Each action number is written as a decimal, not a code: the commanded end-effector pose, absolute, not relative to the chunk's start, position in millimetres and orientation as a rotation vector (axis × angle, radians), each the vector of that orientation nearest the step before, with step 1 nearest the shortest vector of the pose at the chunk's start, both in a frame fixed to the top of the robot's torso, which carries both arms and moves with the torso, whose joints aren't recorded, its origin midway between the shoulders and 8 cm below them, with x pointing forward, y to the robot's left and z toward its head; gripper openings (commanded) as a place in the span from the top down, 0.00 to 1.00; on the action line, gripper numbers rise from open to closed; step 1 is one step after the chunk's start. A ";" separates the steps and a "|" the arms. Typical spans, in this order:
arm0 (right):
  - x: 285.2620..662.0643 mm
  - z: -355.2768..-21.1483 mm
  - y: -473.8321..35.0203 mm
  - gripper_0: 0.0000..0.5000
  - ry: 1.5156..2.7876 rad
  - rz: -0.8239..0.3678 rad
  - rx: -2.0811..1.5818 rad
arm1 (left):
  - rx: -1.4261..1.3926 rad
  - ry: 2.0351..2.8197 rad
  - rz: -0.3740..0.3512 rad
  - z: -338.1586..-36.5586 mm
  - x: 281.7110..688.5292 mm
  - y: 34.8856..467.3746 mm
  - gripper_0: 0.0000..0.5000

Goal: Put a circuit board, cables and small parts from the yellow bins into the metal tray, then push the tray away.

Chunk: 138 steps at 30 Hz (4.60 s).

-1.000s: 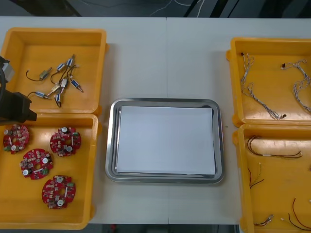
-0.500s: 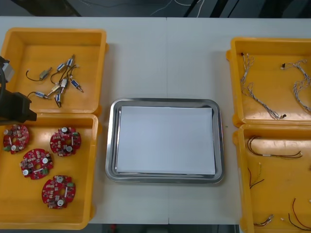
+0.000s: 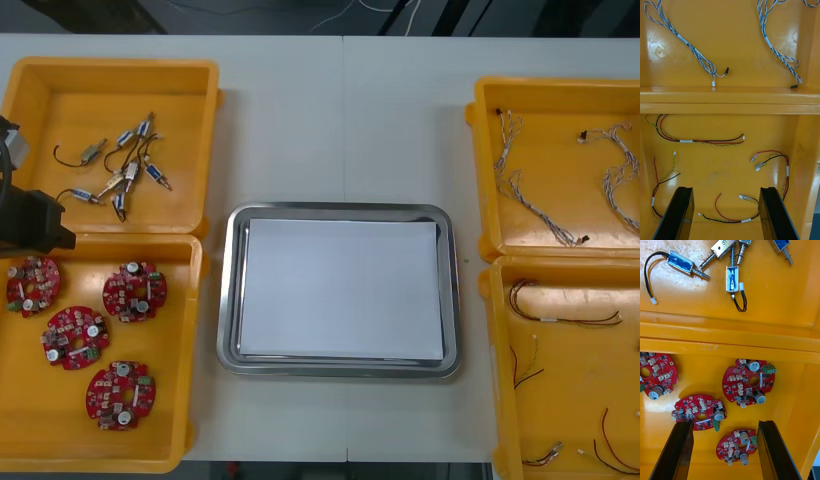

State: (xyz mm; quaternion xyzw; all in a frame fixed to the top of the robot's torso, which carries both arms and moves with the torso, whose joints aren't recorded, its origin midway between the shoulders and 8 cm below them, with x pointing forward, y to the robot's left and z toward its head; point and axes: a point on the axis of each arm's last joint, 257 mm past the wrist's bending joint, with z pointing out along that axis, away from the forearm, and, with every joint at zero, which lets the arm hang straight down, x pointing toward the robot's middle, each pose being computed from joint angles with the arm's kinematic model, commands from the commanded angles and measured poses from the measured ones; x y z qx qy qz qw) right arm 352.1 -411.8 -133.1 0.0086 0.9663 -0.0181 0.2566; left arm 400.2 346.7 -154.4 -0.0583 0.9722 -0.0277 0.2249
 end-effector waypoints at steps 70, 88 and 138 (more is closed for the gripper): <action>346.0 -130.8 -417.3 0.00 2.567 -0.081 0.070 | -0.131 2.621 -0.023 -156.6 389.8 354.7 0.00; 322.6 -176.6 -443.4 0.00 2.576 -0.135 0.085 | -0.309 2.588 -0.101 -198.6 366.7 362.9 0.00; 264.9 -332.7 -468.7 0.00 2.632 -0.101 -0.166 | -0.536 2.636 -0.121 -313.7 330.9 344.5 0.00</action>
